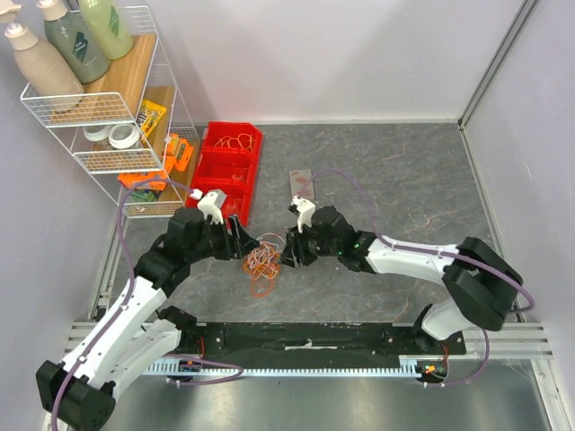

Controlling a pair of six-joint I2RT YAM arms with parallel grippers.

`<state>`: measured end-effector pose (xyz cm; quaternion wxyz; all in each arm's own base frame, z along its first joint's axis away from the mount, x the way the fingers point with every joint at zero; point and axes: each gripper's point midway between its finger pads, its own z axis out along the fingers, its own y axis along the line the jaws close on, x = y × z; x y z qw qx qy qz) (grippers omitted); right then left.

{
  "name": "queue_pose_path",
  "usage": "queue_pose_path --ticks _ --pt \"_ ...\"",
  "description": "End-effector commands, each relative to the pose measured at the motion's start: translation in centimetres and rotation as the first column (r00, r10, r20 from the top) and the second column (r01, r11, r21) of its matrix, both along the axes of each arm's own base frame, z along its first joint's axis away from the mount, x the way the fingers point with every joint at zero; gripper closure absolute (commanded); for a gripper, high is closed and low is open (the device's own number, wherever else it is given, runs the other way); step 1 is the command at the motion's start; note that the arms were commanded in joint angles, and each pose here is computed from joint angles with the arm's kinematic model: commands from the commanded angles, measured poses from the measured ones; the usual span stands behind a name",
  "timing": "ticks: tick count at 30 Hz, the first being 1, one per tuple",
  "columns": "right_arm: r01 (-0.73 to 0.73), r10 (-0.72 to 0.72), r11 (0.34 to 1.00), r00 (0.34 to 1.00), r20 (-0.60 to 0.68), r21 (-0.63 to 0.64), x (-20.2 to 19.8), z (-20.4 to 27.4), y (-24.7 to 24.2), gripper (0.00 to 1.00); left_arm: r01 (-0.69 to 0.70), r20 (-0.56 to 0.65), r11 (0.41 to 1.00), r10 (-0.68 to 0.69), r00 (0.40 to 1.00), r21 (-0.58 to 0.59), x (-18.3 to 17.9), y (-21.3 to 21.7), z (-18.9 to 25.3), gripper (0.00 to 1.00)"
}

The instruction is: Untangle the cables

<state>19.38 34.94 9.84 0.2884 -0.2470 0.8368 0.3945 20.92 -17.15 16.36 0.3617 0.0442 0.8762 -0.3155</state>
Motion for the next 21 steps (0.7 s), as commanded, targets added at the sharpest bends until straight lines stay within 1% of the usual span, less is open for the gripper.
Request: queue_pose_path --ticks 1,2,5,7,8,9,11,13,14,16,17,19,21 --pt "-0.047 0.036 0.996 0.99 0.139 0.075 2.9 3.2 3.5 0.52 -0.088 -0.096 0.994 0.082 0.992 -0.057 -0.5 0.1 -1.5 0.32" --pt "-0.042 0.031 0.996 0.989 0.141 0.073 3.2 3.2 3.6 0.52 -0.09 -0.11 0.994 0.084 0.99 -0.054 -0.6 0.0 -2.0 0.32" --pt "-0.045 0.037 0.997 0.989 0.14 0.056 3.7 2.7 4.2 0.53 -0.13 -0.125 0.991 0.123 0.984 -0.044 0.0 0.3 -3.4 0.42" --pt "-0.061 0.054 0.997 0.99 0.128 0.05 3.9 2.4 4.8 0.56 -0.147 -0.114 0.987 0.139 0.984 -0.066 0.4 0.2 -3.9 0.45" --pt "-0.061 0.055 0.997 0.992 0.116 0.045 3.9 2.1 5.0 0.6 -0.157 -0.11 0.985 0.149 0.983 -0.073 0.7 0.1 -3.9 0.45" --pt "-0.062 0.057 0.997 0.992 0.112 0.042 3.9 1.9 5.0 0.63 -0.168 -0.108 0.983 0.159 0.981 -0.079 1.0 0.1 -4.0 0.45" --pt "-0.056 0.052 0.998 0.993 0.108 0.038 4.0 1.5 5.1 0.67 -0.174 -0.1 0.981 0.165 0.981 -0.086 1.4 0.0 -4.0 0.43" --pt "-0.055 0.052 0.998 0.994 0.101 0.032 4.0 1.2 5.1 0.67 -0.172 -0.098 0.982 0.164 0.982 -0.08 1.6 -0.1 -4.2 0.34" --pt "-0.057 0.053 0.998 0.993 0.103 0.035 4.1 1.4 5.1 0.71 -0.169 -0.102 0.983 0.162 0.982 -0.069 1.6 0.0 -4.5 0.32" --pt "-0.058 0.054 0.998 0.993 0.104 0.034 4.0 1.4 5.1 0.8 -0.171 -0.109 0.984 0.164 0.98 -0.058 1.6 0.1 -5.0 0.3" --pt "-0.056 0.052 0.998 0.993 0.106 0.036 4.0 1.7 5.1 0.88 -0.165 -0.113 0.985 0.158 0.981 -0.055 1.6 0.0 -5.2 0.3" --pt "-0.049 0.045 0.998 0.993 0.111 0.029 3.9 2.1 4.6 0.96 -0.168 -0.126 0.985 0.161 0.979 -0.048 1.6 0.0 -5.9 0.36" --pt "-0.026 0.022 0.999 0.992 0.123 0.034 3.7 3.4 3.7 1.0 -0.174 -0.131 0.983 0.166 0.977 -0.053 1.6 0.0 -6.5 0.41"
